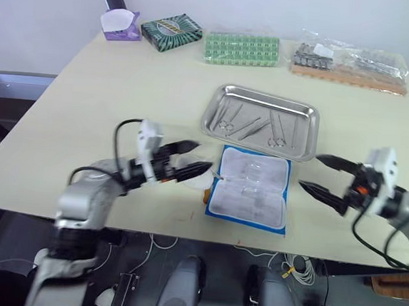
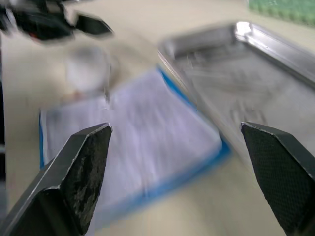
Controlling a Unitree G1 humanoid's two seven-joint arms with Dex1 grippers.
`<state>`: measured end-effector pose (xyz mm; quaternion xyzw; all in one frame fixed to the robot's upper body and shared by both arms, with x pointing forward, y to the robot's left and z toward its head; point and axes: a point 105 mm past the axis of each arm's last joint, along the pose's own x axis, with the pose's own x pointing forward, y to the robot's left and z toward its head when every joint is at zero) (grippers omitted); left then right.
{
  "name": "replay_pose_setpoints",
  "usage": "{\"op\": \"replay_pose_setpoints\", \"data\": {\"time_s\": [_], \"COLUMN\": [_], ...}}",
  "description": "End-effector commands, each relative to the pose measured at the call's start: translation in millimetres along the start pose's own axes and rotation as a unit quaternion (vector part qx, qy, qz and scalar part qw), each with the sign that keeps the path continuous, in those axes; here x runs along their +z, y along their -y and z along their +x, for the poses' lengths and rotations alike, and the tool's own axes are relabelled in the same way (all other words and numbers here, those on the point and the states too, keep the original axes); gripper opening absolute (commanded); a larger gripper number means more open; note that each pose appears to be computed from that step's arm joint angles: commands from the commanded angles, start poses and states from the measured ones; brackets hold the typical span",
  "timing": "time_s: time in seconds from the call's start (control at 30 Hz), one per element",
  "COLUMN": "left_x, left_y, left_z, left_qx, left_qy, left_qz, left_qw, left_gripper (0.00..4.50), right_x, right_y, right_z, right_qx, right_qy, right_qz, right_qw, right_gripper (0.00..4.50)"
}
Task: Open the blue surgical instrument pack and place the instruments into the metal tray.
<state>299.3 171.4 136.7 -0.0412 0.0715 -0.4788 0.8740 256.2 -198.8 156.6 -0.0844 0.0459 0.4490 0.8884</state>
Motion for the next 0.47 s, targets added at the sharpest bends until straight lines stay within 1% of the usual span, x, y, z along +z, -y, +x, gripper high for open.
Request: {"op": "replay_pose_setpoints", "data": {"time_s": [0.03,0.1,0.3,0.37,0.47], "left_x": [9.4,6.1,-6.4,-9.9,-11.9], "left_y": [0.9,-2.0,-9.6,-10.5,-11.6], "left_z": [-18.6,-27.9,-60.7,-65.8,-68.4], "left_qx": [0.008,0.020,0.067,0.077,0.082], "left_qy": [0.005,-0.003,-0.032,-0.038,-0.036], "left_qz": [0.017,0.013,0.003,-0.001,-0.012], "left_qw": [1.000,1.000,0.997,0.996,0.996], "left_gripper": [4.50,4.50,4.50,4.50,4.50], "right_x": [13.4,9.1,-6.8,-8.9,-9.3], "right_y": [-8.3,-9.5,-2.2,-1.3,-2.9], "right_z": [-21.3,-30.9,-72.1,-79.2,-80.8], "right_qx": [0.000,-0.011,-0.084,-0.098,-0.099], "right_qy": [0.014,0.003,-0.036,-0.040,-0.043], "right_qz": [-0.042,-0.044,-0.043,-0.042,-0.042], "right_qw": [0.999,0.999,0.995,0.993,0.993], "right_gripper": [4.37,4.37,4.37,4.37,4.37]}}
